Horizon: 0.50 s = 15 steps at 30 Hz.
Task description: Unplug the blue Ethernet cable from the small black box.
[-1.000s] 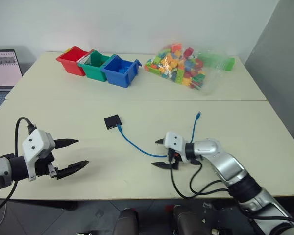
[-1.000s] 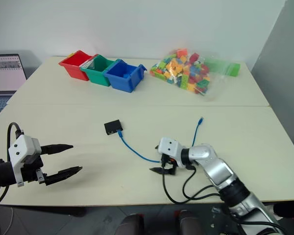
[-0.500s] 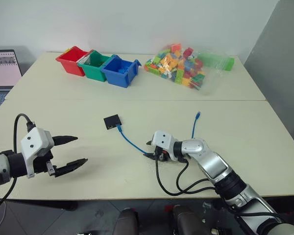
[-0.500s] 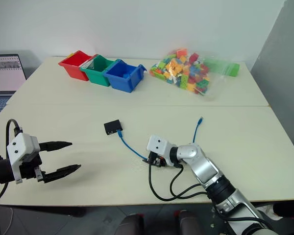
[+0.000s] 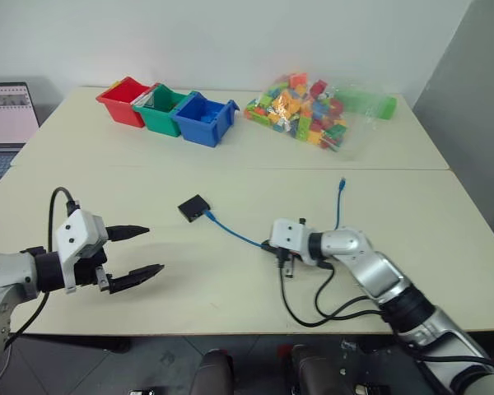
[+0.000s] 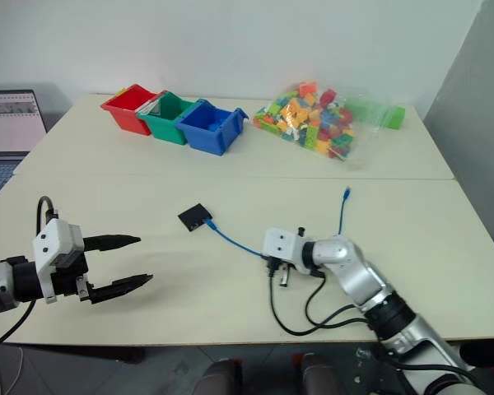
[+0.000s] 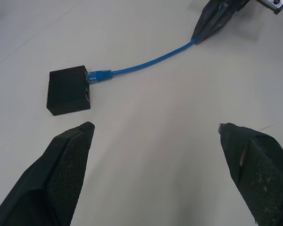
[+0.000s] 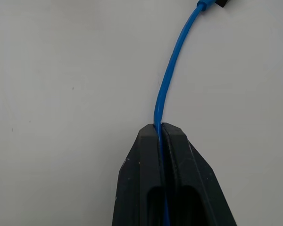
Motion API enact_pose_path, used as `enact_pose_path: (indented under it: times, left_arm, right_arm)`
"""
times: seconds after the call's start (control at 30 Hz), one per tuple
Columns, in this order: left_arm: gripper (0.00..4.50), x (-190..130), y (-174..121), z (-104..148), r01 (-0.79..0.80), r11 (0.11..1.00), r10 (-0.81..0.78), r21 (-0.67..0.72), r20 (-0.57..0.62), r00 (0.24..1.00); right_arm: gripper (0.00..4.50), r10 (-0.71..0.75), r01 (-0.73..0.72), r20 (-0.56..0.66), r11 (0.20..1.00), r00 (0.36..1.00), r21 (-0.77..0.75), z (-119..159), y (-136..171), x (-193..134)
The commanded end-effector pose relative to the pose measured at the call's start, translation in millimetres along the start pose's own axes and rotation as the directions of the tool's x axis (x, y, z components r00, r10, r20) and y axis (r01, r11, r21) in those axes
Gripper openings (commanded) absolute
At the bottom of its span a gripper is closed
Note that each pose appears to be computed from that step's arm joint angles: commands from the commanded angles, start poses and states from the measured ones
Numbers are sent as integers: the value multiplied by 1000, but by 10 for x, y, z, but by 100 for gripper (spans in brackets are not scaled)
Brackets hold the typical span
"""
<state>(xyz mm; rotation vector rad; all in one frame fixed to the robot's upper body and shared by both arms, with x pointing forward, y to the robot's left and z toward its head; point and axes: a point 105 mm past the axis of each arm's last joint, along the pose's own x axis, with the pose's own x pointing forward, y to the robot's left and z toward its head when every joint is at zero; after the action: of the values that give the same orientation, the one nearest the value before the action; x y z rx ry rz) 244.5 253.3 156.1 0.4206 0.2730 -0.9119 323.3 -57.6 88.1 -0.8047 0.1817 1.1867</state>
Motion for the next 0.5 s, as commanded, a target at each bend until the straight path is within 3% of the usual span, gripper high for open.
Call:
enact_pose_path:
  times: [0.03, 0.13, 0.3, 0.5]
  left_arm:
    - [450, 66, -35, 101, 40, 999, -41, 14, 36, 999]
    - [450, 112, -32, 131, 58, 998, -59, 19, 40, 997]
    - [450, 146, 12, 166, 66, 997, -67, 28, 40, 997]
    - [450, 135, 35, 194, 69, 997, -71, 32, 38, 997]
  right_arm:
    - [6, -4, 4, -61, 1000, 998, -6, -241, -104, -326]
    - [6, 54, -56, -103, 998, 993, -19, -363, -55, -566]
    - [6, 108, -110, -96, 994, 990, -21, -333, 46, -616]
    - [124, 47, -48, 30, 998, 998, 31, -52, -19, -469]
